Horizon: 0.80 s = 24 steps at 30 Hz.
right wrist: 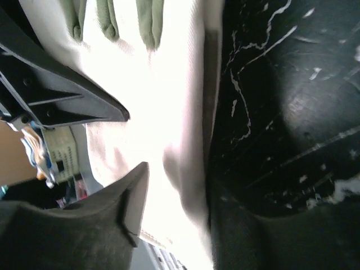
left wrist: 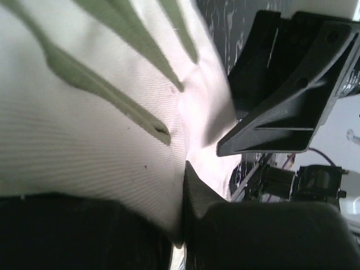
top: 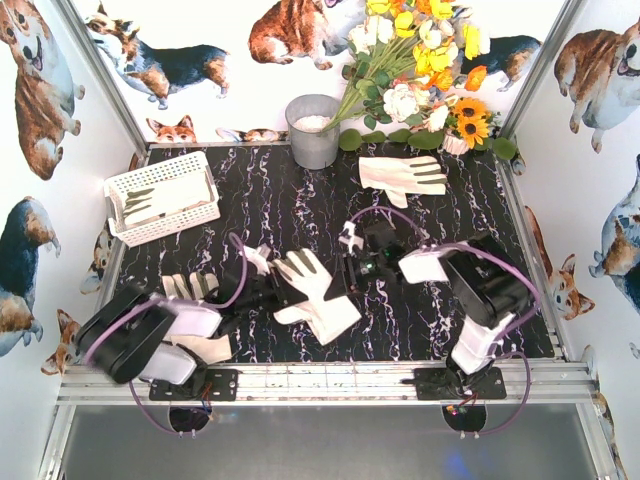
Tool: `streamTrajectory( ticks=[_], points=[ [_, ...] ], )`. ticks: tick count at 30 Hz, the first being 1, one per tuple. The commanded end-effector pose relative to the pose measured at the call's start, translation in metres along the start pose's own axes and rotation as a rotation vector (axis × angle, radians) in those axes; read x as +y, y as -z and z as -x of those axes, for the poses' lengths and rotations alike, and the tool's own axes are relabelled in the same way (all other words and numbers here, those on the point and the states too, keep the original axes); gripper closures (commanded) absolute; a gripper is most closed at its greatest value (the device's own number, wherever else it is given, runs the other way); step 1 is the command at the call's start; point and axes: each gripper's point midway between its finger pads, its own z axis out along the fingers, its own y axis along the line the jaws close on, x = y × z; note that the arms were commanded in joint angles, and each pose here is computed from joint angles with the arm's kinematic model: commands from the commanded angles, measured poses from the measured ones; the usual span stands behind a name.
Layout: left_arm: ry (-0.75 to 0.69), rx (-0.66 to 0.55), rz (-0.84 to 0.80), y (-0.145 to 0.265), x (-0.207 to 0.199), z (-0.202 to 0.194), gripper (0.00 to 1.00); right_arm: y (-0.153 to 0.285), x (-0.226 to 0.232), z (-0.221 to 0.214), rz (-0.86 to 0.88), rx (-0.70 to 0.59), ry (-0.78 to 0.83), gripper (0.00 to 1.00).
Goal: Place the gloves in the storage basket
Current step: Pick up the glove from the center of the board, then place the glove in the bin.
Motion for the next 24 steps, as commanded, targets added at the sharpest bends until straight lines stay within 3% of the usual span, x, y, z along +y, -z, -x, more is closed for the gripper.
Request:
streamTrajectory(
  ticks=[1, 5, 7, 14, 19, 24],
  points=[
    [-0.001, -0.12, 0.115, 0.013, 0.01, 0.022, 1.0, 0.025, 0.014, 0.025, -0.014, -0.126, 0.071, 0.46],
    [0.01, -0.202, 0.141, 0.03, -0.002, 0.039, 1.0, 0.055, 0.024, 0.037, -0.051, -0.199, 0.097, 0.31],
    [0.006, -0.254, 0.156, 0.04, -0.012, 0.053, 1.0, 0.074, 0.028, 0.044, -0.101, -0.245, 0.129, 0.28],
    [0.012, -0.479, 0.268, 0.104, -0.043, 0.143, 1.0, 0.141, 0.053, 0.063, -0.317, -0.418, 0.26, 0.25],
    [0.078, -0.635, 0.319, 0.156, -0.044, 0.221, 1.0, 0.171, 0.07, 0.068, -0.36, -0.572, 0.327, 0.23],
    [0.121, -0.764, 0.381, 0.198, -0.03, 0.292, 1.0, 0.185, 0.072, 0.06, -0.395, -0.62, 0.351, 0.23]
  ],
)
